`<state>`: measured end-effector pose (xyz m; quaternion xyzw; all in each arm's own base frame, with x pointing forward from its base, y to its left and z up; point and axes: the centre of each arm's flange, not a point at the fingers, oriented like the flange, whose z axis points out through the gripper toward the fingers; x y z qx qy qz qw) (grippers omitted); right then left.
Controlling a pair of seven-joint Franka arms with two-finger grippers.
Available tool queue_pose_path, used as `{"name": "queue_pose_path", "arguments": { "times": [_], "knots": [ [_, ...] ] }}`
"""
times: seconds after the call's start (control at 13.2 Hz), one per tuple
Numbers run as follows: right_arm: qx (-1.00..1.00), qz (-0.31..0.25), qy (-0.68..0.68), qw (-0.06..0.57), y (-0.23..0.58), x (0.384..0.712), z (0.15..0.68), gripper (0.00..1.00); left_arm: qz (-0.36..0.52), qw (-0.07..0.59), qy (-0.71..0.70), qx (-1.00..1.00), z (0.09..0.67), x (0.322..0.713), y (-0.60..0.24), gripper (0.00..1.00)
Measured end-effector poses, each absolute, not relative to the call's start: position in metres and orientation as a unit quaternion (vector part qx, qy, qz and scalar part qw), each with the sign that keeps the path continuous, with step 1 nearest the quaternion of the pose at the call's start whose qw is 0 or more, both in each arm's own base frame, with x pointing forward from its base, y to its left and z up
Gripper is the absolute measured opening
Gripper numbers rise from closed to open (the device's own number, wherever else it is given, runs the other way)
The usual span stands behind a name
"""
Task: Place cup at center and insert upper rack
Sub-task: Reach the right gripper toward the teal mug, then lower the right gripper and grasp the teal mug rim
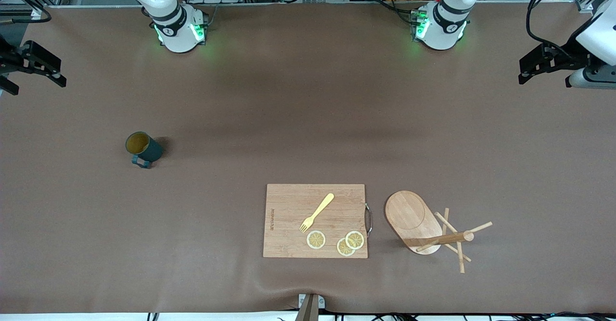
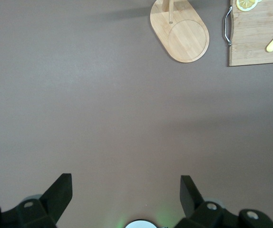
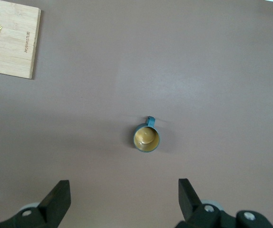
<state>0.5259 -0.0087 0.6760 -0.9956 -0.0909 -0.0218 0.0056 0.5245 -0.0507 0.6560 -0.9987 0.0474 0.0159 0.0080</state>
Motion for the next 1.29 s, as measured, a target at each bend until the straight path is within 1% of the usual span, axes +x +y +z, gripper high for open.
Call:
{"name": "queue_pose_path", "arguments": {
  "times": [0.23,0.45,0.76,0.98,1.29],
  "knots": [
    [-0.996,-0.015,-0.092,0.007,-0.008,0.528,0.672,1.00,0.016,0.008,0.046,-0.999,0.656,0.525,-0.049,1.00],
    [-0.996,0.004,-0.092,0.009,-0.007,0.543,0.648,1.00,0.016,0.008,0.045,-0.999,0.656,0.525,-0.048,1.00],
    [-0.994,0.038,-0.102,0.011,0.002,0.575,0.595,1.00,0.016,0.008,0.045,-0.999,0.656,0.525,-0.049,1.00],
    [-0.994,0.048,-0.103,0.011,0.003,0.598,0.557,1.00,0.016,0.008,0.047,-0.999,0.656,0.525,-0.051,1.00],
    [-0.990,0.094,-0.099,0.020,-0.011,0.625,0.481,1.00,0.015,0.008,0.048,-0.999,0.656,0.524,-0.052,1.00]
  ]
}}
